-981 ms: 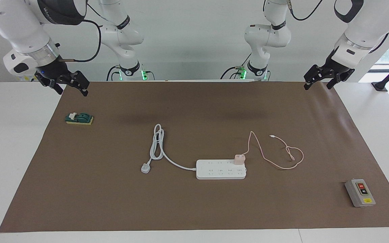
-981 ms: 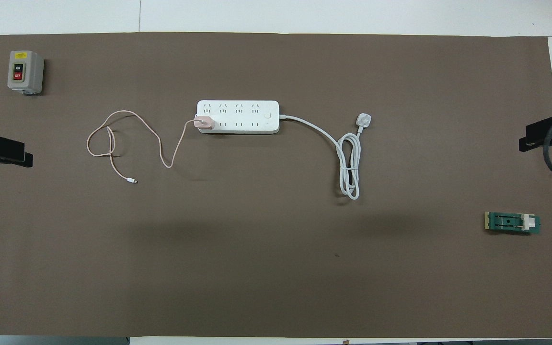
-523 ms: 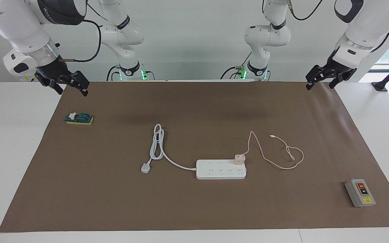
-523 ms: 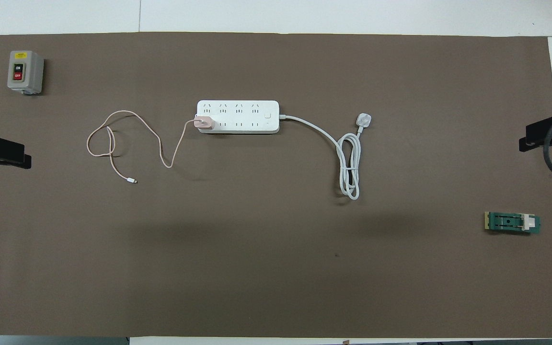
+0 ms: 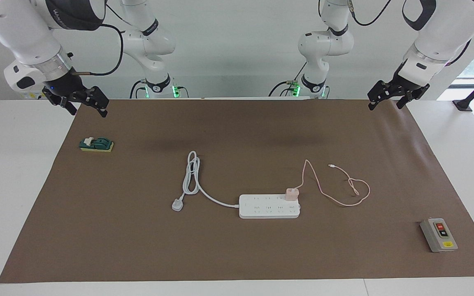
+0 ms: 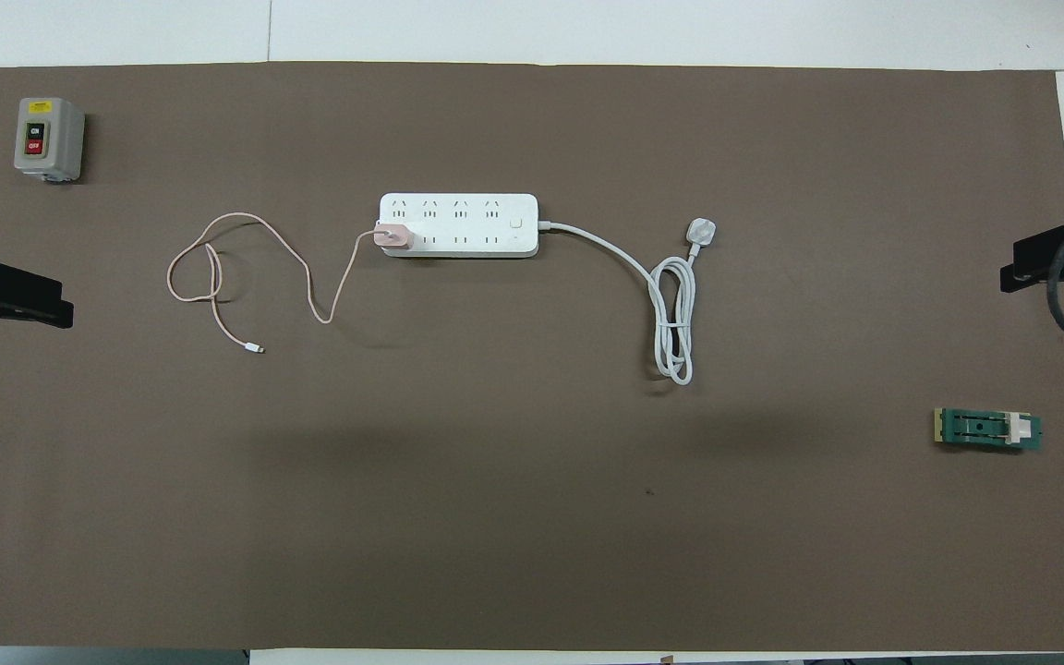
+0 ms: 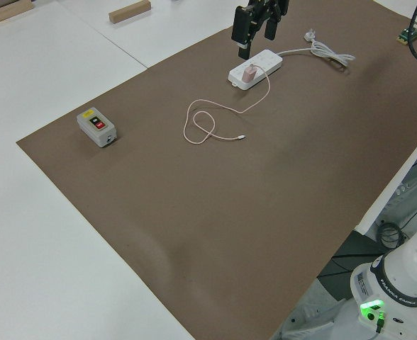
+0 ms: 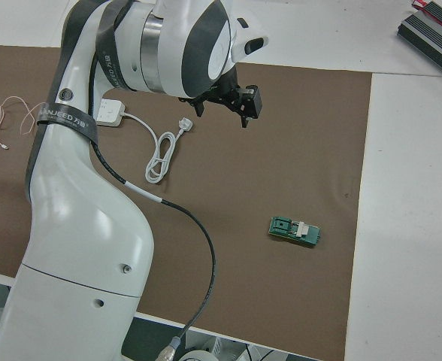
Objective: Plug charger into power strip
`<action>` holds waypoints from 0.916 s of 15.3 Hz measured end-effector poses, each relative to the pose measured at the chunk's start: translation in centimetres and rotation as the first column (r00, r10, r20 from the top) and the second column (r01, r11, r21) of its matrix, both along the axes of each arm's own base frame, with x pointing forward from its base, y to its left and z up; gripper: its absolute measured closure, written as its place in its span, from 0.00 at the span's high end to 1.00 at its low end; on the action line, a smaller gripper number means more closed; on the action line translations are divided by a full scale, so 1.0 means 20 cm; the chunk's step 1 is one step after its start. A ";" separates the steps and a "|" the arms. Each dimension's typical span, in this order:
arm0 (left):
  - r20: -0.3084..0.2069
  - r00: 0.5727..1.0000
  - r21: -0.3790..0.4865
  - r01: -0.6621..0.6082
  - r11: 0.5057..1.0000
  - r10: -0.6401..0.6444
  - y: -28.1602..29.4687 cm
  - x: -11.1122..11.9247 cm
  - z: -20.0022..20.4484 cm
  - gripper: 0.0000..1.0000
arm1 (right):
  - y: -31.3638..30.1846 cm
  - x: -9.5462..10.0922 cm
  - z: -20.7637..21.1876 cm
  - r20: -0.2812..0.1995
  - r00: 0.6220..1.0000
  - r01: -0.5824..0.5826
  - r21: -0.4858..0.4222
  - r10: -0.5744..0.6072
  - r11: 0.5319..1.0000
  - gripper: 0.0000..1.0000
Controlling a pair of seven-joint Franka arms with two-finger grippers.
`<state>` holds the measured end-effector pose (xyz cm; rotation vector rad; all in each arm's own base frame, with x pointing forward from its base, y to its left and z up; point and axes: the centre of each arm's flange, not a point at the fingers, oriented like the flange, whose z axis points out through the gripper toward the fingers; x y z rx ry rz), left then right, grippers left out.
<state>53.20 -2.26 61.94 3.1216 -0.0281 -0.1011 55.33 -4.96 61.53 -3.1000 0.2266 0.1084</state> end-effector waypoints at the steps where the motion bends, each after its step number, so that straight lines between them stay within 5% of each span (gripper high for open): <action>1: 0.002 1.000 0.000 0.003 1.000 -0.003 0.00 0.00 0.00 1.00 | 0.00 0.00 0.00 0.000 1.000 0.000 0.000 0.000 1.000 1.00; 7: 0.090 0.996 -0.003 0.012 1.000 -0.012 -0.02 0.06 -0.02 1.00 | 0.00 0.00 0.00 0.000 1.000 0.000 0.000 0.000 1.000 1.00; 14: 0.043 0.999 -0.001 0.015 1.000 -0.015 -0.02 0.03 -0.14 1.00 | 0.00 0.00 0.00 0.000 1.000 0.000 0.000 0.000 1.000 1.00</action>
